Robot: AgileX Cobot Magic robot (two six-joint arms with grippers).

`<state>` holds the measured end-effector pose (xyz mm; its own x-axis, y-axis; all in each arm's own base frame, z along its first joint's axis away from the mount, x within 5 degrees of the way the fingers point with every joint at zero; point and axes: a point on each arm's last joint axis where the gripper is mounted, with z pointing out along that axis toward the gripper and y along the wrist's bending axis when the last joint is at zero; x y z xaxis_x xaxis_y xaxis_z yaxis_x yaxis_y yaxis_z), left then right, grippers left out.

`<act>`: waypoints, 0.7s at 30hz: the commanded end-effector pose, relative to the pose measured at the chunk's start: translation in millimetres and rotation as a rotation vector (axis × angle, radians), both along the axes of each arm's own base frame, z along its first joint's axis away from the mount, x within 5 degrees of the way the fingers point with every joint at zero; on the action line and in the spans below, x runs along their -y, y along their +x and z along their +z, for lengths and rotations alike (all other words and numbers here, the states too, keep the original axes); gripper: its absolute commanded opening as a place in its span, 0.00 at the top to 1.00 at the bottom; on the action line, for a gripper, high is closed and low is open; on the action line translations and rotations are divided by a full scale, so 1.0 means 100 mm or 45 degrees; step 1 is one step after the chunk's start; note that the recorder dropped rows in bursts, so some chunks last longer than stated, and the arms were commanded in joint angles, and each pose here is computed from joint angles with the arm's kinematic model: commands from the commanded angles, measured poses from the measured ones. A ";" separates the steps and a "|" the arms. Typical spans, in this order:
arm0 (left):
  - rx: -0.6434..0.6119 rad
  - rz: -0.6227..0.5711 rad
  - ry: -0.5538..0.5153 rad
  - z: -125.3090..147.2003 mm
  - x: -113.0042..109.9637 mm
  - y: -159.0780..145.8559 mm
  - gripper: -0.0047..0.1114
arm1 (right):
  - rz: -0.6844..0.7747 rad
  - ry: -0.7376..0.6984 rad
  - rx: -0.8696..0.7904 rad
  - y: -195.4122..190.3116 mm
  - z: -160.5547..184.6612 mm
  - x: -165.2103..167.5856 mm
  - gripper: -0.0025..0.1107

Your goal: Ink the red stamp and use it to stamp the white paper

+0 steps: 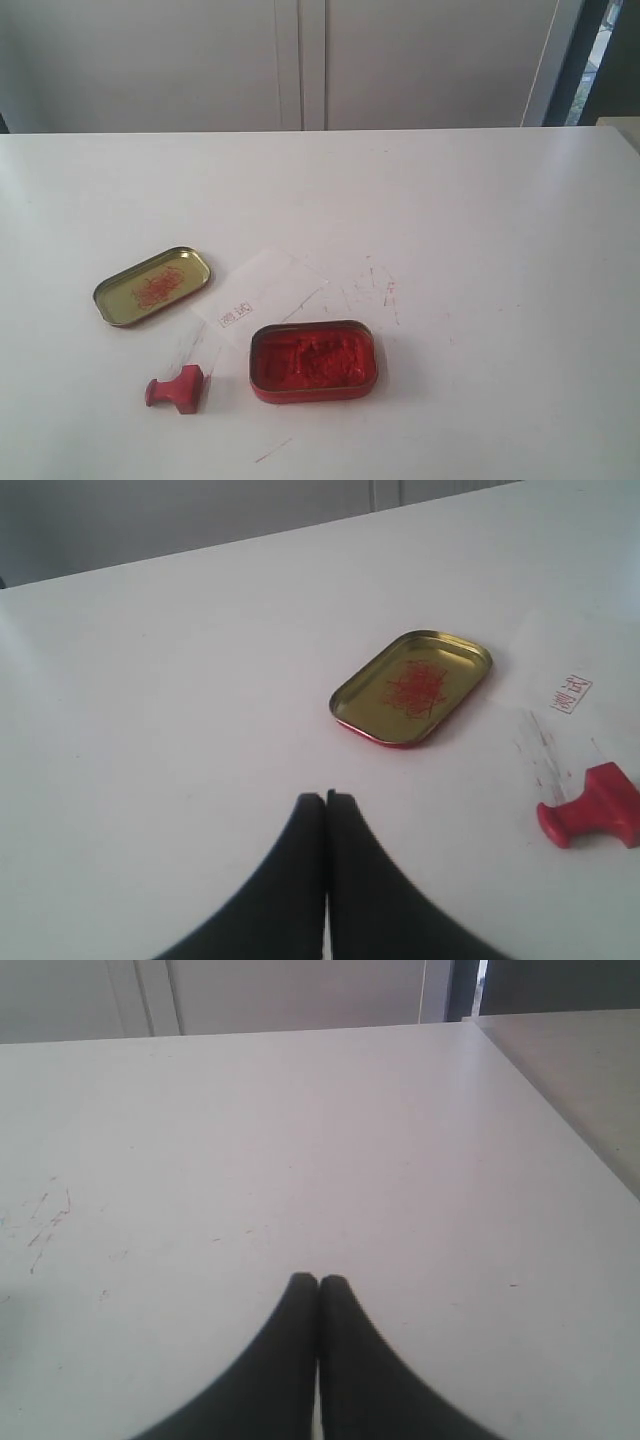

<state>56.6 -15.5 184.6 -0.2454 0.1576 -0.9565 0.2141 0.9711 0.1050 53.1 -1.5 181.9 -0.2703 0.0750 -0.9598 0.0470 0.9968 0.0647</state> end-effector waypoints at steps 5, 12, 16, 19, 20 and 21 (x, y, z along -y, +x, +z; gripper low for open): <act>-0.011 0.071 -0.007 -0.11 -0.02 -0.03 0.96 | -0.001 -0.003 0.016 0.00 0.00 0.00 0.98; -0.068 0.041 0.009 -0.15 -0.01 -0.05 0.96 | -0.001 -0.003 0.016 0.00 0.00 0.00 0.98; -0.069 0.044 -0.012 -0.15 0.00 -0.05 0.96 | -0.001 -0.003 0.016 0.00 0.00 0.00 0.98; -0.082 0.071 -0.023 -0.16 -0.02 -0.05 0.96 | -0.001 -0.003 0.016 0.00 0.00 0.00 0.98; -0.092 0.101 -0.038 -0.17 -0.04 -0.05 0.96 | -0.001 -0.003 0.016 0.00 0.00 0.00 0.98; -0.095 0.131 -0.051 -0.17 -0.05 -0.05 0.96 | -0.001 -0.003 0.016 0.00 0.00 0.00 0.98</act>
<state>52.1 -13.1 170.2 -0.3084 0.1333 -0.9419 0.1635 0.9828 0.0856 53.1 -1.5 181.9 -0.2703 0.0750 -0.9598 0.0470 0.9968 0.0647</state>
